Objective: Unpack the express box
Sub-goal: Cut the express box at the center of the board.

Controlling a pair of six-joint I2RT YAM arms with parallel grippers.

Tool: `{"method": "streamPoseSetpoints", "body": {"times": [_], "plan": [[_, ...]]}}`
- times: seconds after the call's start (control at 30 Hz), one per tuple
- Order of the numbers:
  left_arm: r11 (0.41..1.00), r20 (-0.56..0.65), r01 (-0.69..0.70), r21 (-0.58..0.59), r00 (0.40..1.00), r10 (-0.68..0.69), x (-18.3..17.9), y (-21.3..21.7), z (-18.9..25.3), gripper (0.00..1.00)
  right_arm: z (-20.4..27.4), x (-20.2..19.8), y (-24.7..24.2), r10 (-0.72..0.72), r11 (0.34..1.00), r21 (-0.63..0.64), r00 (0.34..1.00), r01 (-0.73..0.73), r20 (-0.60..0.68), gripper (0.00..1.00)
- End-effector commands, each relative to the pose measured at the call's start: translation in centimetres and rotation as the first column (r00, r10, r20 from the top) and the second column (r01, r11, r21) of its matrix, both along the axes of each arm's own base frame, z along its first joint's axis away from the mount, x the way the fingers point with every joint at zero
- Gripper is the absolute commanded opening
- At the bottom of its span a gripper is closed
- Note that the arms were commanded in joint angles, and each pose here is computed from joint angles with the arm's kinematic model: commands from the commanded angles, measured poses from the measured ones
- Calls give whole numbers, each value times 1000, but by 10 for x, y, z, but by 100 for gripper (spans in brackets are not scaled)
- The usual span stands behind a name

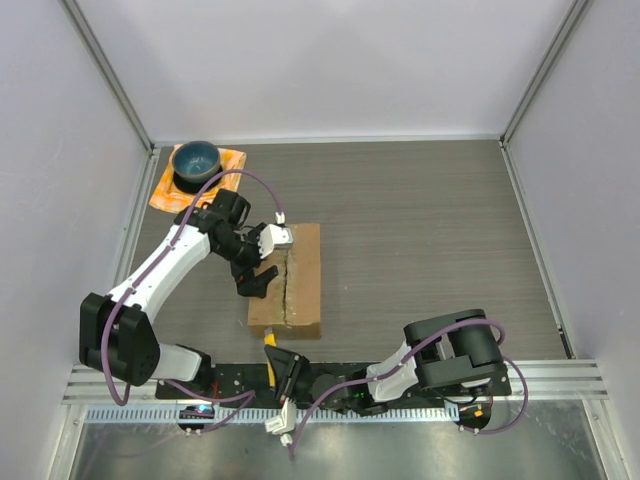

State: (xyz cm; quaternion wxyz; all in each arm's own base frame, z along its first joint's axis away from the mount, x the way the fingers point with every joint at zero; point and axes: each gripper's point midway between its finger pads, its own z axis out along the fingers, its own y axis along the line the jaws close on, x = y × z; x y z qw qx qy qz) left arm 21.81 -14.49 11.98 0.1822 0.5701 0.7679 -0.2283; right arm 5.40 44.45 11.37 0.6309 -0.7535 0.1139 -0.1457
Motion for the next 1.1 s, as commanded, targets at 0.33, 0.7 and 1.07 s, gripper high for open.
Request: {"method": "streamPoseSetpoints", "body": {"times": [0.33,0.7,1.07], "plan": [[996,-82,8,93,997,0,-11,15,-34,100,44,7,-9,-31,987,155,999,37,-42,1],[996,-86,22,91,996,-14,-13,15,-34,100,38,11,-12,-45,986,156,996,55,-71,1],[986,-121,92,140,990,-76,-27,27,-47,100,37,24,-26,-112,978,165,990,125,-87,1]]}}
